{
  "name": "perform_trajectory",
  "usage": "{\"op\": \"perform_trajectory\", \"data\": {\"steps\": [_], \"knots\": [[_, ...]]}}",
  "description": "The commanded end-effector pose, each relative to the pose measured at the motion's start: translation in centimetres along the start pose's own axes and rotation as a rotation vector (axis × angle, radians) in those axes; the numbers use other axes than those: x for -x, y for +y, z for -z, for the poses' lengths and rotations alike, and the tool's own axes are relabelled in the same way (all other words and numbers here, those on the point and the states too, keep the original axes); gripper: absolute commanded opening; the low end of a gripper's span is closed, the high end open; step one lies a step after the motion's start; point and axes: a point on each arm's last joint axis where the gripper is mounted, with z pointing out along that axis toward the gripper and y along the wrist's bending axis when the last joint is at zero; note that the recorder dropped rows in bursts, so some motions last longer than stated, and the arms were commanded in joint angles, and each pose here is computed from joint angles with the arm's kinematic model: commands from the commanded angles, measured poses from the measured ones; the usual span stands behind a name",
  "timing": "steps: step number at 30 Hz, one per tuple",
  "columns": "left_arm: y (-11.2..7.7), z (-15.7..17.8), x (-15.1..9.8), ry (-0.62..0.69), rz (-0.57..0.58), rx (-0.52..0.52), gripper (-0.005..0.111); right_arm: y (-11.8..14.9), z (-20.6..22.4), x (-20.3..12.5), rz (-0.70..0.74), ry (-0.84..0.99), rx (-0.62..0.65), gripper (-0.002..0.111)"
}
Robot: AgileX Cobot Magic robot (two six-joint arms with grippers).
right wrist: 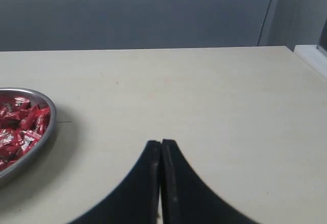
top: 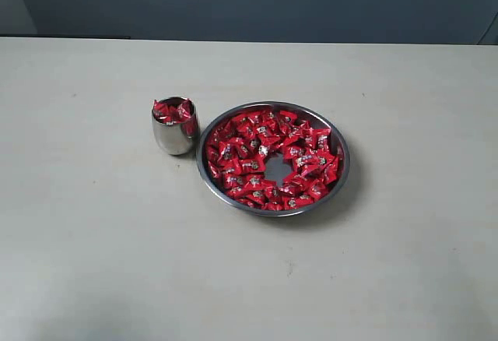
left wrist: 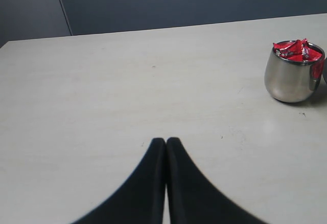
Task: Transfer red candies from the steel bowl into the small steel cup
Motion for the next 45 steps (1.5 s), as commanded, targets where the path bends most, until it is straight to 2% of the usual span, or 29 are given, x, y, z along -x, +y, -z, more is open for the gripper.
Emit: {"op": "perform_trajectory", "data": {"steps": [1, 45], "knots": [[-0.01, 0.12, 0.32, -0.018, -0.002, -0.004, 0.000, -0.02, 0.00, -0.11, 0.013, -0.003, -0.001, 0.000], [-0.01, 0.12, 0.32, -0.018, -0.002, -0.004, 0.000, 0.13, 0.00, -0.07, -0.034, -0.007, 0.015, 0.000]]}}
